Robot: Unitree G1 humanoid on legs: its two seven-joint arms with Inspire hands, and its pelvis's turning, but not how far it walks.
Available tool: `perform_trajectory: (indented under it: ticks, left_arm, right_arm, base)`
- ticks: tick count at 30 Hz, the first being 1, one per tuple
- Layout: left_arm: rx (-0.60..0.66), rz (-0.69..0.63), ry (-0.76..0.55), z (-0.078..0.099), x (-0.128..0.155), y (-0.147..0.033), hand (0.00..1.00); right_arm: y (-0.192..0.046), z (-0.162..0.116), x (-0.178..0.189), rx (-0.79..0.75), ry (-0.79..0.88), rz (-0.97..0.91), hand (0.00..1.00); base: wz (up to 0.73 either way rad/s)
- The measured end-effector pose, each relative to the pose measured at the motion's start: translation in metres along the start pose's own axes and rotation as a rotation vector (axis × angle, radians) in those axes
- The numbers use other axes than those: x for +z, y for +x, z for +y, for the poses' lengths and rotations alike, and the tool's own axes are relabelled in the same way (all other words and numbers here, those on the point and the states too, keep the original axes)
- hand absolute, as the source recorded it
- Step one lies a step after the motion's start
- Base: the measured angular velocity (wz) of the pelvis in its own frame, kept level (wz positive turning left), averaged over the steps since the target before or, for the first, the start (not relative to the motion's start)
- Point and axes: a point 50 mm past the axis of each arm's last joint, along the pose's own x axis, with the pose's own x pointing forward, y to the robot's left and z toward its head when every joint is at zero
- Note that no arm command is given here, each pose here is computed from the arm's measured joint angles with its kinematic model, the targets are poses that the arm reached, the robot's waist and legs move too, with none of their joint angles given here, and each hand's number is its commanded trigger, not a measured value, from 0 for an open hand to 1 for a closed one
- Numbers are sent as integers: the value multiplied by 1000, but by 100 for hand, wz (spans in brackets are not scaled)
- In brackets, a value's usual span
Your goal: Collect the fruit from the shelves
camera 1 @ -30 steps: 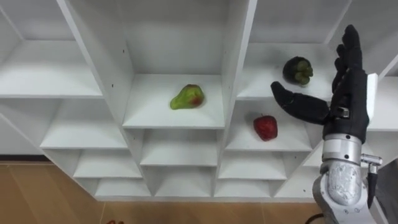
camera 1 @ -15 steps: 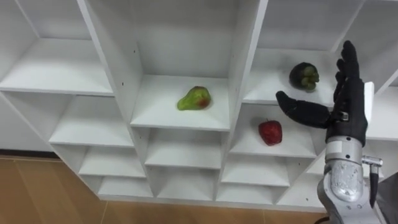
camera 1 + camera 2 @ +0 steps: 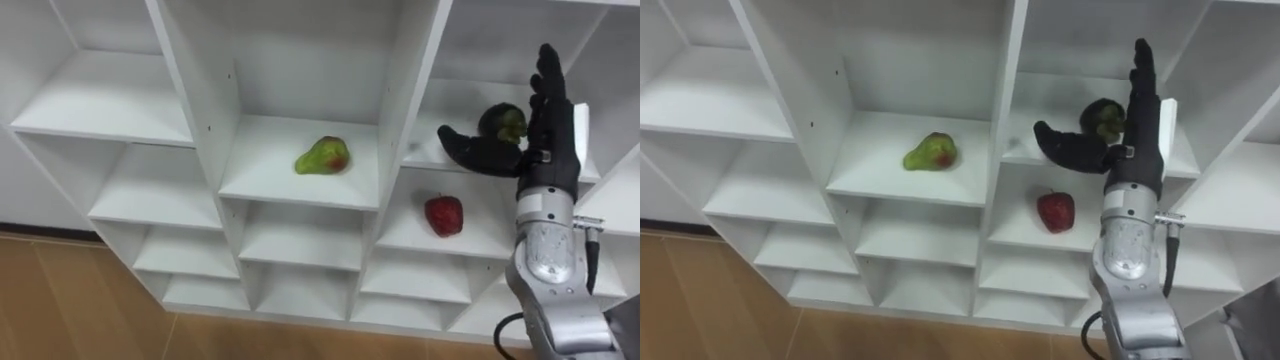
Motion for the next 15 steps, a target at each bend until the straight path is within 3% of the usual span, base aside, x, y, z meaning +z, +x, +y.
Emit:
perform_trajectory:
  ticks: [15]
  left_arm:
    - [6,-23,14,2,5,0,100]
  right_arm:
    - [16,-14,5,-45,9,-10,0]
  base:
    - [4]
